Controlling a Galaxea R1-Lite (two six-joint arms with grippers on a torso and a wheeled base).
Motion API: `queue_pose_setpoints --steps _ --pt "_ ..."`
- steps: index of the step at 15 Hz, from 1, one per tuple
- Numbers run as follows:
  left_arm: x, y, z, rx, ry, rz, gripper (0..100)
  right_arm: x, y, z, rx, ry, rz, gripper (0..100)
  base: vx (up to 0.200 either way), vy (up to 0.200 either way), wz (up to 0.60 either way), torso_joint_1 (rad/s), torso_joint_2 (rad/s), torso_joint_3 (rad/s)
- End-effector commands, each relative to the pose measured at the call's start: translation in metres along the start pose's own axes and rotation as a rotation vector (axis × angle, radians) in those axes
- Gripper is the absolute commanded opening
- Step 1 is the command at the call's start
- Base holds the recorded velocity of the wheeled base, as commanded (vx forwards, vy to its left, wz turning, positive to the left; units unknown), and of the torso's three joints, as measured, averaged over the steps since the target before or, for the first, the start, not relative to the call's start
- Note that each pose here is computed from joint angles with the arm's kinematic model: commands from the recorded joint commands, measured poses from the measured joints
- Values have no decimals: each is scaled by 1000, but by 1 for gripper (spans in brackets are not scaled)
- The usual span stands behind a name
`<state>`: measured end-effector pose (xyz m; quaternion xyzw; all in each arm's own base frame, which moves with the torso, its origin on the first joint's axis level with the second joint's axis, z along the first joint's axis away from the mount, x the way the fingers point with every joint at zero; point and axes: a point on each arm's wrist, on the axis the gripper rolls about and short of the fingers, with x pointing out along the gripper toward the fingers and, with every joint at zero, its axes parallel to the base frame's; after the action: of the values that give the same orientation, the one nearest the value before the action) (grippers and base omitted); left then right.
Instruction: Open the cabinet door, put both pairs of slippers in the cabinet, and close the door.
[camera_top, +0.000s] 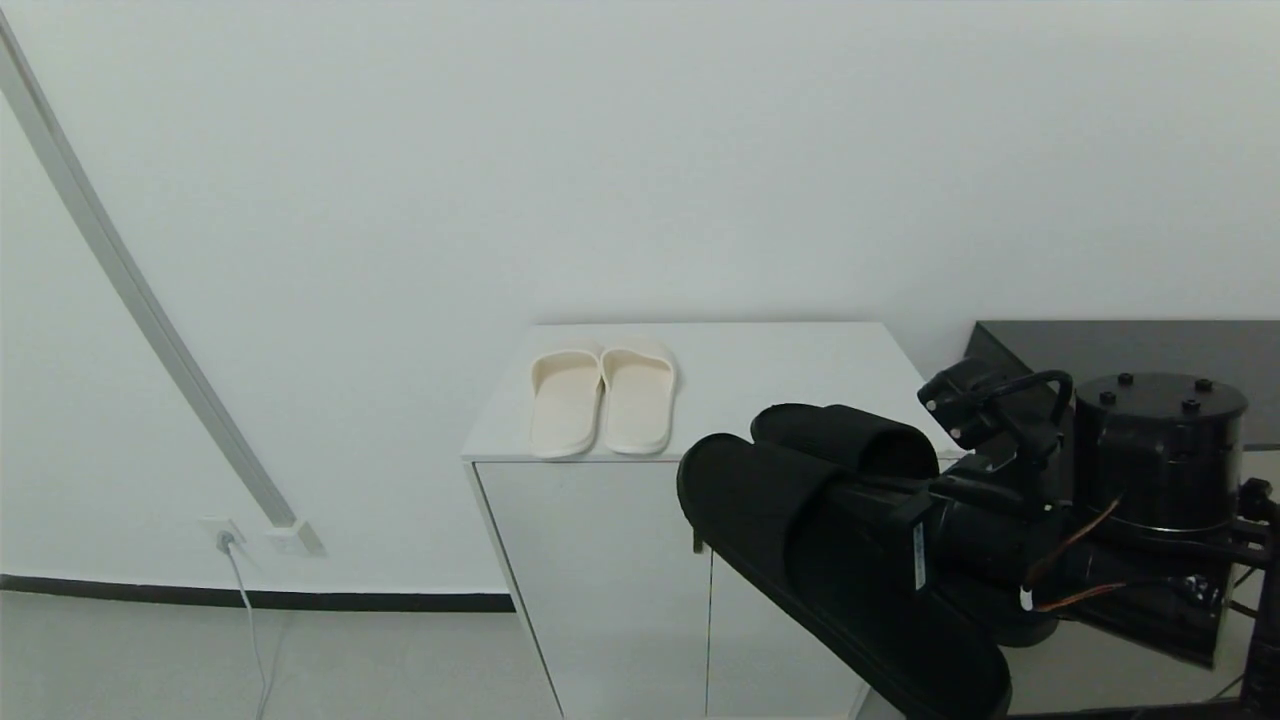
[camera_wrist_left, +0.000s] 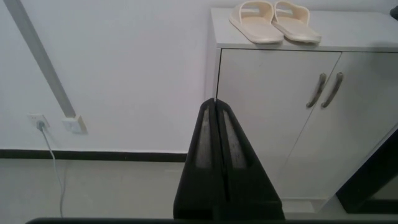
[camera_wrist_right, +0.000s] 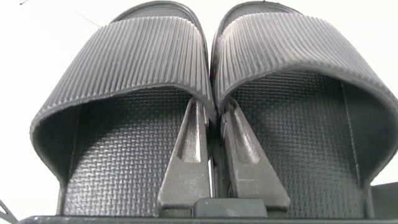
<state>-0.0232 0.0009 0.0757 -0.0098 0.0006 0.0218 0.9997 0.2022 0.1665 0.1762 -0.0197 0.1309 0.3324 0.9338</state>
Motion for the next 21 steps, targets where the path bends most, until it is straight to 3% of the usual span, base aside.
queue_pose_setpoints --steps 1,12,21 --pt "0 0 0 0 1 1 0 0 0 0 -1 -1 3 0 0 0 0 0 0 0" --pt "0 0 0 -2 1 1 0 -1 2 -3 -14 8 10 0 0 0 0 -5 10 7" --pt "0 0 0 0 1 2 0 -9 3 -8 -26 16 14 0 0 0 0 -187 438 253"
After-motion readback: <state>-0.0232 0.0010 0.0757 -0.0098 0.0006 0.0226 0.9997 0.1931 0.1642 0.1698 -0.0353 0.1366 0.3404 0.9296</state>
